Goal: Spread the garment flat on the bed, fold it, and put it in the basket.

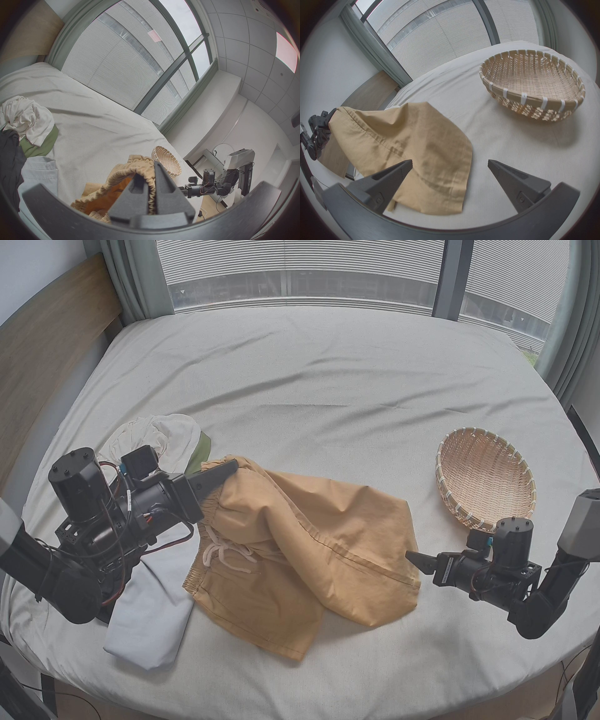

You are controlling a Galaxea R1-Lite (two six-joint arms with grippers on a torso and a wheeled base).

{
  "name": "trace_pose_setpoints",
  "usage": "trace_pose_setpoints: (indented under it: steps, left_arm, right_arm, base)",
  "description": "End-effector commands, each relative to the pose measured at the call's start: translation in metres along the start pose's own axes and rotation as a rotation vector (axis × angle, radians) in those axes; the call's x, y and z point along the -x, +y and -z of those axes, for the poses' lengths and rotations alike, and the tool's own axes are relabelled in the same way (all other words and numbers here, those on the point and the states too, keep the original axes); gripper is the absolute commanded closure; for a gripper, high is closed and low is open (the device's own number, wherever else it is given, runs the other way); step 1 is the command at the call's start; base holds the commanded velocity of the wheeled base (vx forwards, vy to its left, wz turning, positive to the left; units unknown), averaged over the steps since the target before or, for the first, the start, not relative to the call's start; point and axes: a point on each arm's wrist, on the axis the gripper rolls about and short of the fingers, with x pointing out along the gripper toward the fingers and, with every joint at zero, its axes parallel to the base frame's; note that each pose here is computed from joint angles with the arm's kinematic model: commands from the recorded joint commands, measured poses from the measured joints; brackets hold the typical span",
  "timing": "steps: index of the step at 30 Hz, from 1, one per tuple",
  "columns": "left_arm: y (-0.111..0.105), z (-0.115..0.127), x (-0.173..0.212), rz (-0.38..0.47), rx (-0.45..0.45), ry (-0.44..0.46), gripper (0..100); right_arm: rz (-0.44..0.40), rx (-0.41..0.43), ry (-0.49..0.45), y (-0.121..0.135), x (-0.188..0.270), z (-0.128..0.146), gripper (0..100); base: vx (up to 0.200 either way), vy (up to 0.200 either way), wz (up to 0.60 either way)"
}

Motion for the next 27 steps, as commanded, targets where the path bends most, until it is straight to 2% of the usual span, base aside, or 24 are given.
trace_pose_setpoints:
  steps: [1, 4, 8, 13, 20, 27]
  left_arm:
    - [0.000, 0.001, 0.001, -0.004, -0.002, -0.004, 100]
    - [0.000, 0.000, 0.001, 0.000, -0.005, -0.010, 100]
    - [0.000, 0.000, 0.000, -0.003, -0.007, -0.014, 100]
    - [0.000, -0.001, 0.001, -0.003, -0.008, -0.021, 100]
    - [-0.001, -0.001, 0.001, 0.000, -0.009, -0.019, 100]
    - [0.000, 0.000, 0.000, -0.001, -0.010, -0.018, 100]
  right_arm:
    - [0.012, -0.030, 0.067, -0.005, 0.010, 0.020, 0]
    - [0.027, -0.042, 0.109, -0.009, 0.006, 0.032, 0]
    - [0.024, -0.079, 0.119, -0.012, -0.002, 0.044, 0]
    - [-0.037, -0.110, 0.118, 0.002, -0.003, 0.058, 0]
    - [-0.043, -0.119, 0.149, 0.000, -0.010, 0.066, 0]
    - [-0.073, -0.131, 0.112, 0.004, -0.019, 0.059, 0]
  base:
    - [0.000, 0.000, 0.00]
    - [0.000, 0.000, 0.00]
    - [0.000, 0.000, 0.00]
    - [0.000, 0.000, 0.00]
    - [0.000, 0.000, 0.00]
    - [0.000, 0.000, 0.00]
